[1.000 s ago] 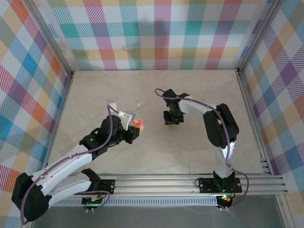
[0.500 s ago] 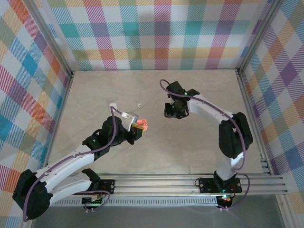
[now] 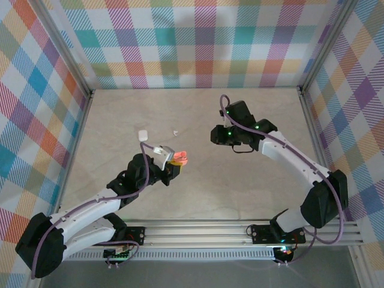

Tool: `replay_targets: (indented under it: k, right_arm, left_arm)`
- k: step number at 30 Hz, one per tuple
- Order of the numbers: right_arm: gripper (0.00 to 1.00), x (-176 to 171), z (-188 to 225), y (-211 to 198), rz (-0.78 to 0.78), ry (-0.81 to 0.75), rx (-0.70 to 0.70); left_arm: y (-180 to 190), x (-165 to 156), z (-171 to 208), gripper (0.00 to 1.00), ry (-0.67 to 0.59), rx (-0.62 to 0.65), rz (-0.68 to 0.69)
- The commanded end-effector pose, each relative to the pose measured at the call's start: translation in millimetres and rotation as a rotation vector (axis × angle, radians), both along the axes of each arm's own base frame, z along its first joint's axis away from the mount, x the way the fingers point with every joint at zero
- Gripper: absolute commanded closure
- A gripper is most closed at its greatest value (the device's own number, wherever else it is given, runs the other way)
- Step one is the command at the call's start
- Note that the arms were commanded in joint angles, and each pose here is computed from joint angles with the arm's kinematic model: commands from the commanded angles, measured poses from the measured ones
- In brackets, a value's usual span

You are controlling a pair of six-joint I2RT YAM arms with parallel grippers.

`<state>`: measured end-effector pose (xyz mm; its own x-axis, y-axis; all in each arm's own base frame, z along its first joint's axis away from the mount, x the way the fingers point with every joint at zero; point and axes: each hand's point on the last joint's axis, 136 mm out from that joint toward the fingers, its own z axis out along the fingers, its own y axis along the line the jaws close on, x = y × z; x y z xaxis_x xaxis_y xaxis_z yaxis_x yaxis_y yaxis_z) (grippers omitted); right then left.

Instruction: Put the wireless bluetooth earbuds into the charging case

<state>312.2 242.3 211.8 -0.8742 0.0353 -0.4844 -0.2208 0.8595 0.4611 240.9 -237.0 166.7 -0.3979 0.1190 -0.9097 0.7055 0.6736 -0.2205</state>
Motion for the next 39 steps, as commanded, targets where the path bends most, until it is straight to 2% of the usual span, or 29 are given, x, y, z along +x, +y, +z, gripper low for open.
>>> replay_targets:
  k: [1,10,17,25,33,39]
  right_arm:
    - [0.77,-5.9,29.5,9.4,0.015,-0.053,0.107]
    - [0.78,-16.7,75.3,16.5,0.042,-0.173,0.227]
    - [0.77,-21.0,75.1,34.9,0.084,-0.156,0.29]
    - [0.78,-27.9,84.7,62.0,0.159,-0.212,0.334]
    - [0.79,-37.6,106.7,87.3,0.272,-0.342,0.38]
    - [0.79,-37.0,116.9,95.8,0.306,-0.383,0.41]
  left_arm:
    - [-15.3,8.5,38.2,1.0,-0.136,-0.07,-0.043]
    - [-40.4,27.0,71.2,1.0,-0.233,-0.092,-0.074]
    - [-46.5,32.0,76.8,1.0,-0.237,-0.131,-0.05]
    - [-48.5,31.6,79.0,1.0,-0.235,-0.147,-0.053]
    - [-43.4,33.8,96.2,1.0,-0.276,-0.182,-0.021]
    - [-44.7,32.8,106.2,1.0,-0.279,-0.21,-0.025]
